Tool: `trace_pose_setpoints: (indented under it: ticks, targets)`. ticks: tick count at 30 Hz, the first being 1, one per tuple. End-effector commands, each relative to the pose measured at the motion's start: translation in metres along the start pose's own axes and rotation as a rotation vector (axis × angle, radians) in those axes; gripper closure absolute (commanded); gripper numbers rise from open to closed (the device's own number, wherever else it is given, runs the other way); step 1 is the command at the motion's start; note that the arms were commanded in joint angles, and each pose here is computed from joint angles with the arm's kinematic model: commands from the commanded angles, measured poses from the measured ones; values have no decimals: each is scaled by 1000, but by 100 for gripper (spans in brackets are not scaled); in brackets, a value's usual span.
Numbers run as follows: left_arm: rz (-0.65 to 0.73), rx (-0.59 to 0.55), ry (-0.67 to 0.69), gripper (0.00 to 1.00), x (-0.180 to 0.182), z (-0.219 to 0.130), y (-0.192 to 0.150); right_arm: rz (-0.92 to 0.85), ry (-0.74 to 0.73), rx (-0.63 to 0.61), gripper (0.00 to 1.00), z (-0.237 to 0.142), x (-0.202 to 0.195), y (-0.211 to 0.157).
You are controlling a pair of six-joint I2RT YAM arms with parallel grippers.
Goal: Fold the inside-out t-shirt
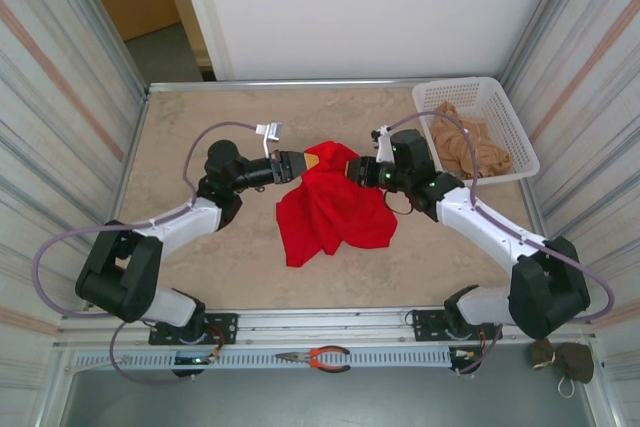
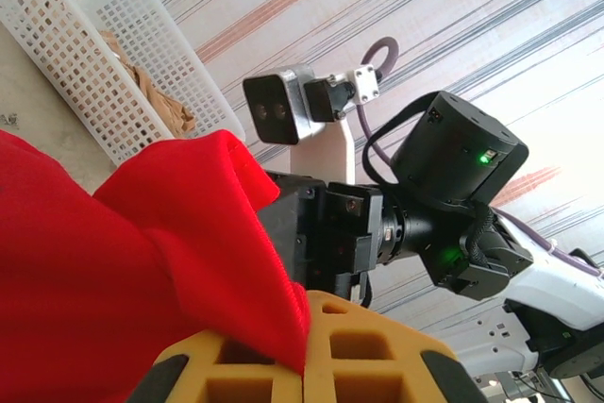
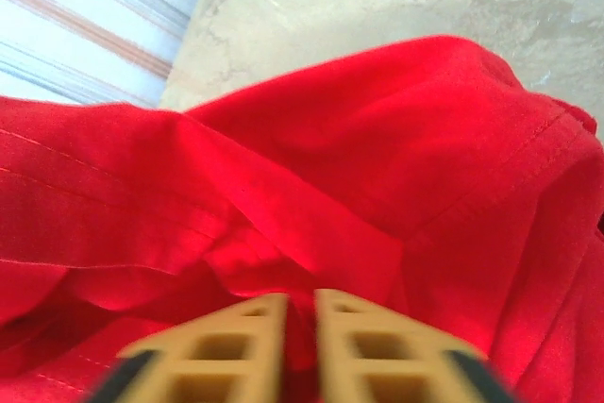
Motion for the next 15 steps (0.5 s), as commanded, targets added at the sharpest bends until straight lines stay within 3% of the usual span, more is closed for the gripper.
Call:
trace_pose_setpoints:
  ticks: [1, 7, 8, 10, 12, 15]
  targets:
    - [32, -30, 19, 100, 0, -11, 4, -38, 126, -78, 100, -26, 34, 18]
    - [-5, -69, 98, 100, 21, -26, 5, -114, 243, -159, 100, -75, 65, 8]
    - [-9, -70, 103, 94, 23, -27, 5, -119, 253, -170, 100, -78, 66, 6]
    - [-14, -68, 112, 70, 24, -28, 5, -128, 264, -174, 100, -78, 63, 0]
    - [-14, -62, 121, 54, 24, -29, 5, -127, 264, -164, 100, -73, 56, -5]
    - [-2, -58, 156, 45, 21, -34, 1, -122, 249, -144, 100, -68, 46, -11]
Point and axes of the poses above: each hand's point on the last joint's axis, 136 mm out from that joint toward the fingers, its own z axis out along the fingers, its own x axis along the line the jaws close on, y = z × x, the point moved 7 cm from there along -z, back along the fingers, and after that the axes turned 13 degrees about z, right-handed, at the moved point
